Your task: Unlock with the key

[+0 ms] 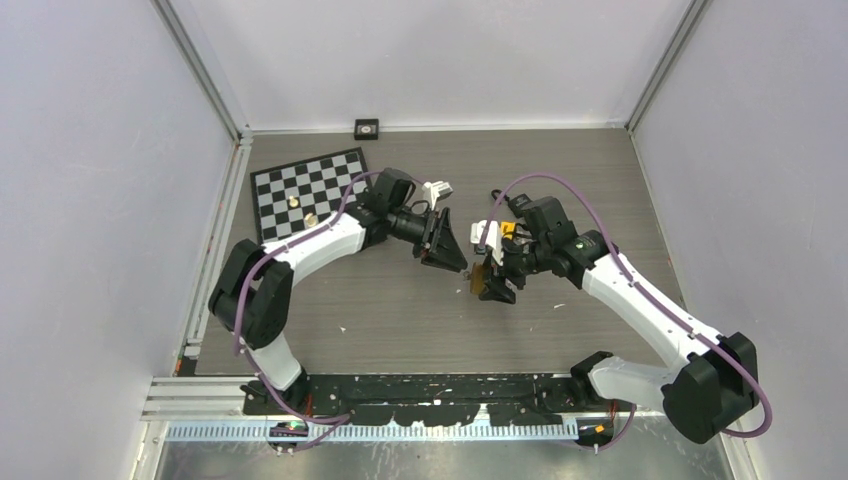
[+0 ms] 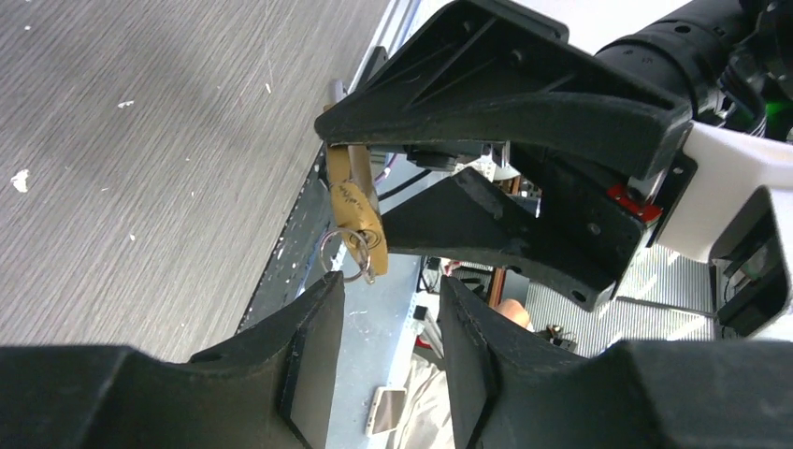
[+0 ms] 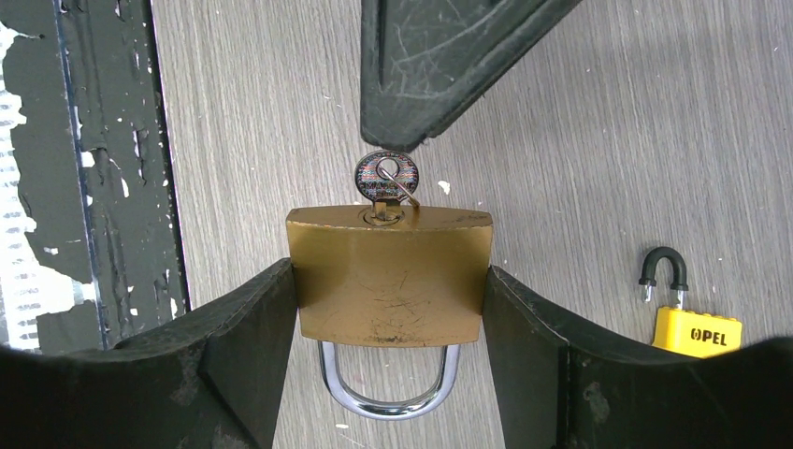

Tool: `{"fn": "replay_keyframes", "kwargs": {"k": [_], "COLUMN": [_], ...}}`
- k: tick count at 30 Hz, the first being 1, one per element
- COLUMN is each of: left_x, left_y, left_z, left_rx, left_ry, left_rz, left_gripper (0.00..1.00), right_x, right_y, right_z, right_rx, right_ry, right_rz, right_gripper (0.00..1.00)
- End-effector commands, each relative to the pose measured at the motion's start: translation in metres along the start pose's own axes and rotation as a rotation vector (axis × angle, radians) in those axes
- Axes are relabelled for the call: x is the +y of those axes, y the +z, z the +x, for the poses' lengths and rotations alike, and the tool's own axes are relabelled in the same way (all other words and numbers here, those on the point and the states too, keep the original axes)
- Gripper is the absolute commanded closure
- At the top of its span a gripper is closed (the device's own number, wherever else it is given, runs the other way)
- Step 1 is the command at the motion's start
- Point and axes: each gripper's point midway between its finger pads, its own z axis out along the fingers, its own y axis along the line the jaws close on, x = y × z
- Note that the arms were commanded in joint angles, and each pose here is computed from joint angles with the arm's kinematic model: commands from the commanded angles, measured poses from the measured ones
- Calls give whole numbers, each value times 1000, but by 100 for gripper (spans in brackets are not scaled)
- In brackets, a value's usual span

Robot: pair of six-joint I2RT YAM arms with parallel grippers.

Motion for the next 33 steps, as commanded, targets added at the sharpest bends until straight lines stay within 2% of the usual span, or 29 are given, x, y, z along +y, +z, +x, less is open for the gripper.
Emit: {"fn": "replay_keyframes", "kwargs": {"k": [1,17,28,33], "left_x": [-15,-10,-3,6], "left_y": [6,19,22,27], "left_z": [-11,5,7,10], "left_rx": [0,36,48,78], "left_ry": [27,71,78,125], "left_rz": [27,-50,-69,-101], "left_gripper": [57,65,82,95], "right_x": [-11,-10,-11,-12], "right_y": [-2,-2,-2,-2], "right_z": [-27,-25,-25,-26], "right_rx": [-88,-83,-80,-82], "right_ry": [-55,-46,-34,-21], "right_rz": [24,28,30,31], "right_gripper": [100,100,99,99]}}
